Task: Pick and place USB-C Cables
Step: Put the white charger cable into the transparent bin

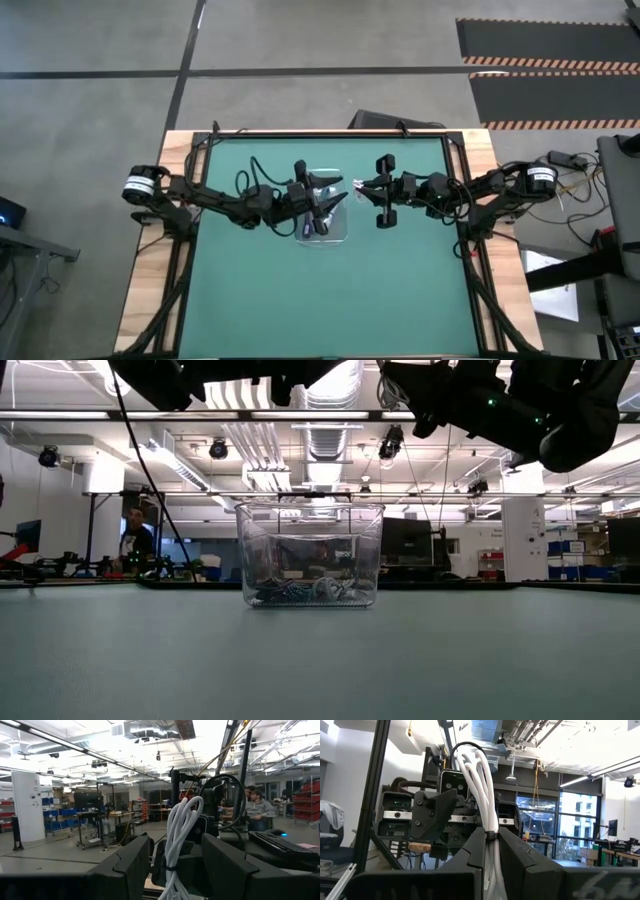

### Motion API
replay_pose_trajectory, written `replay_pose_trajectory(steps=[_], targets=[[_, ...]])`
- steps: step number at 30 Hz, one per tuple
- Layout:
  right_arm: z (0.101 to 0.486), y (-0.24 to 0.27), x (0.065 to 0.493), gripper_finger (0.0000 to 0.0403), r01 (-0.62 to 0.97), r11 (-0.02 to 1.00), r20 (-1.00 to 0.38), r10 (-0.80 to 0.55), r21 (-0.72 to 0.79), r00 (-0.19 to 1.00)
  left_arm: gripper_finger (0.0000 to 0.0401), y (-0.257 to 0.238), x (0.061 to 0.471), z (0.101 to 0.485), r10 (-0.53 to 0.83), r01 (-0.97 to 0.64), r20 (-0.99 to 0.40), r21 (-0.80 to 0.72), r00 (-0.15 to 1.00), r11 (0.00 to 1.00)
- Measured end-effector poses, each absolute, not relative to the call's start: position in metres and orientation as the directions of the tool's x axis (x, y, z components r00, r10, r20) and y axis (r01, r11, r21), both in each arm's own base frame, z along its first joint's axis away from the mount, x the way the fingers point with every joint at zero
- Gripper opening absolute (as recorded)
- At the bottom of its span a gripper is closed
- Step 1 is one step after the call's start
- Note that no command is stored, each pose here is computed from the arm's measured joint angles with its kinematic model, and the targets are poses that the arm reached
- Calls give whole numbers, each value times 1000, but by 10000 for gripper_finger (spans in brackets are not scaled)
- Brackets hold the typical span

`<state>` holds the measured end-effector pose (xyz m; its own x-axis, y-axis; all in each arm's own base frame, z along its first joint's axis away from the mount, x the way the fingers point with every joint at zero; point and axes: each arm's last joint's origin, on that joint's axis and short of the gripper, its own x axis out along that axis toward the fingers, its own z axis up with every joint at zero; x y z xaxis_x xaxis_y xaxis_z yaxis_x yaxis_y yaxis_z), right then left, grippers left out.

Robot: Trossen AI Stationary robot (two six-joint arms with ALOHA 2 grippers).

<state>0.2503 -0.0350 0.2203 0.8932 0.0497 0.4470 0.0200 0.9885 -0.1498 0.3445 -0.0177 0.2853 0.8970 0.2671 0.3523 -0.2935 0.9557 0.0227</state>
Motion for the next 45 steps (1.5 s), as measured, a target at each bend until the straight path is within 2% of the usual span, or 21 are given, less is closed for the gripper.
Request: replay_pose_trajectory(steps=[12, 45], targets=[[220, -35, 250, 23, 20, 989, 443, 49, -149, 895, 164, -18, 363, 271, 266, -286, 341, 9, 902, 958], [219, -35, 250, 23, 21, 988, 435, 50, -156, 899, 164, -9, 379, 282, 239, -267, 369, 26, 898, 963]])
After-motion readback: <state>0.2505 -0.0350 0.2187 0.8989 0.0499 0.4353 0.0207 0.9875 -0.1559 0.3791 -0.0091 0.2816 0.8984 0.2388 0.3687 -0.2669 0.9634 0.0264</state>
